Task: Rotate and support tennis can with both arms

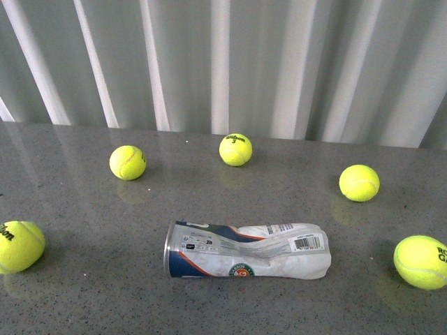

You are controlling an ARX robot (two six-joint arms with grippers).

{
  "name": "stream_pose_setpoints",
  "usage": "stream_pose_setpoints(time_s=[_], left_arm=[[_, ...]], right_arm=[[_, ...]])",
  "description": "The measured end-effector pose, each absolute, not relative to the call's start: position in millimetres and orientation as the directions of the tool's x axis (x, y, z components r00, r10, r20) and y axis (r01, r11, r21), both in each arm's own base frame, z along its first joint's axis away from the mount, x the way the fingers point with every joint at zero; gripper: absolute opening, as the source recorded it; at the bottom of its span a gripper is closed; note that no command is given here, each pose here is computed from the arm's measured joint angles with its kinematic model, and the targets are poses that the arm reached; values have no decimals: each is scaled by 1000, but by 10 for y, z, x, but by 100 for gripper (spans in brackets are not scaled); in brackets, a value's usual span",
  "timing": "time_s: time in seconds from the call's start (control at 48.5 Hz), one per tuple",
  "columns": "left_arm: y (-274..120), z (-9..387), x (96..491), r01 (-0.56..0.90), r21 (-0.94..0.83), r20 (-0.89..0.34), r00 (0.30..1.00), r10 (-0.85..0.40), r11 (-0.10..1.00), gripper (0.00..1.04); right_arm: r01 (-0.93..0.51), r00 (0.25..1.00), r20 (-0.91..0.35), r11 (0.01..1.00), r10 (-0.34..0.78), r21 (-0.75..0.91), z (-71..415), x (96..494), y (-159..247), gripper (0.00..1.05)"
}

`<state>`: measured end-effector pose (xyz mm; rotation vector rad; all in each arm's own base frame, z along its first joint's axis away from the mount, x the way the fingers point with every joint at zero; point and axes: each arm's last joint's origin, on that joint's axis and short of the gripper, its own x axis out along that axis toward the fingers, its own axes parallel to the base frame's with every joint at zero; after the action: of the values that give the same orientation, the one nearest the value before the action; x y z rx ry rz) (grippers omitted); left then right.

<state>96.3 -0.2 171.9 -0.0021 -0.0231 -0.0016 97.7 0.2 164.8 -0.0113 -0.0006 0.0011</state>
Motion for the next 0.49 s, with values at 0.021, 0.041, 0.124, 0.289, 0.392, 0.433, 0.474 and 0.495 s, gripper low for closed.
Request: stream_pose_setpoints(time_s=[0.021, 0.041, 0.124, 0.289, 0.392, 0.433, 0.474, 0.495], left_arm=[[-2, 1719, 963, 2, -2, 23, 1000, -2, 1000, 98], [-2, 1719, 963, 2, -2, 23, 1000, -2, 1000, 98], [-2, 1719, 962, 2, -2, 23, 1000, -2, 1000, 98], [-1, 1718, 963, 1, -2, 23, 1000, -1, 1000, 98], [-28, 1806, 1007, -136, -85, -417, 905, 89, 987, 98], [-72, 1982, 1124, -135, -87, -500, 863, 74, 987, 98], [-112, 2163, 1244, -101, -117, -482, 876, 32, 988, 98], [-135, 2277, 1318, -82, -128, -458, 889, 15, 988, 98]], right_arm=[[-2, 1000, 1, 1000, 2, -11, 1648, 977, 2, 5], [-1, 1000, 1, 1000, 1, -11, 1648, 977, 2, 8], [-1, 1000, 1, 1000, 1, -11, 1648, 977, 2, 24], [-1, 1000, 1, 1000, 1, -11, 1648, 977, 2, 54], [-1, 1000, 1, 1000, 1, -11, 1648, 977, 2, 75], [-1, 1000, 2, 1000, 1, -10, 1649, 976, 2, 84], [-1, 1000, 1, 1000, 1, -10, 1649, 977, 2, 92], [-1, 1000, 1, 1000, 1, -10, 1649, 977, 2, 94]])
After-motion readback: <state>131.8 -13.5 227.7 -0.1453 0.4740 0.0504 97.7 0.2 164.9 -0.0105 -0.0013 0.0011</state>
